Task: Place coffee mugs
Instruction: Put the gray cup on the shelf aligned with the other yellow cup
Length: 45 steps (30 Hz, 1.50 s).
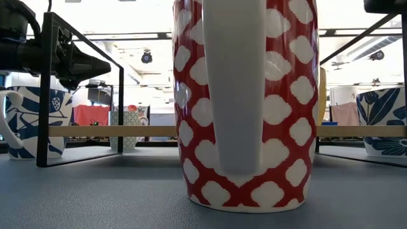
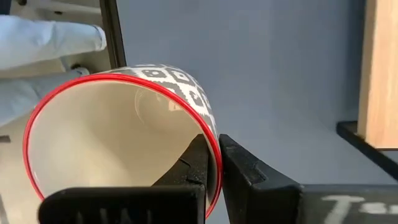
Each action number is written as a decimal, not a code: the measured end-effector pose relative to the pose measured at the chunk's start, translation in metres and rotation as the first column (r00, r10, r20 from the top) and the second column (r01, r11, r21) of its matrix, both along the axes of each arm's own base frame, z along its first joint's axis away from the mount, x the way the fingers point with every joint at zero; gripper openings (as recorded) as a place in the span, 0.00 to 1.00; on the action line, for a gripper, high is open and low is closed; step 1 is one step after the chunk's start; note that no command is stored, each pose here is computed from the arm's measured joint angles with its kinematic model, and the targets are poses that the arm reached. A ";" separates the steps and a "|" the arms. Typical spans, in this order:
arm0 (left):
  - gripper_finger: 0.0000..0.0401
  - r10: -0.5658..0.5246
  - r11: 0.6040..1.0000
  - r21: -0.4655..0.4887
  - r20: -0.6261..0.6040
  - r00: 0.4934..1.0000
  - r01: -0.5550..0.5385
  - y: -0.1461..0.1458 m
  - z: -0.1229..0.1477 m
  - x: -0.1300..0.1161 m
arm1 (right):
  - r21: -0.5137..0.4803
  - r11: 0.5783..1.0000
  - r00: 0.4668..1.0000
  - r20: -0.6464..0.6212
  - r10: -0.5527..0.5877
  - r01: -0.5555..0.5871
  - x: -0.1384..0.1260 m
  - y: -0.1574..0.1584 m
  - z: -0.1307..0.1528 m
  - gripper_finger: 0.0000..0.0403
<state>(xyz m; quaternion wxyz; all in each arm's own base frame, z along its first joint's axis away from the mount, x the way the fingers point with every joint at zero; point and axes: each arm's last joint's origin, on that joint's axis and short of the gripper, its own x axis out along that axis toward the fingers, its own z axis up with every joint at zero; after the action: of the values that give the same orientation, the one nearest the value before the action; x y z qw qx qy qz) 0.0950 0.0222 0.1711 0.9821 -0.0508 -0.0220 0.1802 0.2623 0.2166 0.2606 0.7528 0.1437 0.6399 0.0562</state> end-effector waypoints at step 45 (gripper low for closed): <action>0.20 0.000 1.000 0.000 0.000 1.000 0.000 0.000 0.000 0.000 | -0.123 0.943 0.950 0.002 -0.311 0.309 0.065 -0.158 0.013 0.03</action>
<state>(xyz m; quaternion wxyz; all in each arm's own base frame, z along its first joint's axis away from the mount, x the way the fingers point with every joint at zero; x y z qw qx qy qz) 0.0950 0.0222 0.1711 0.9821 -0.0508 -0.0220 0.1802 0.3272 0.0589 0.2734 0.7542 0.1966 0.6180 -0.1033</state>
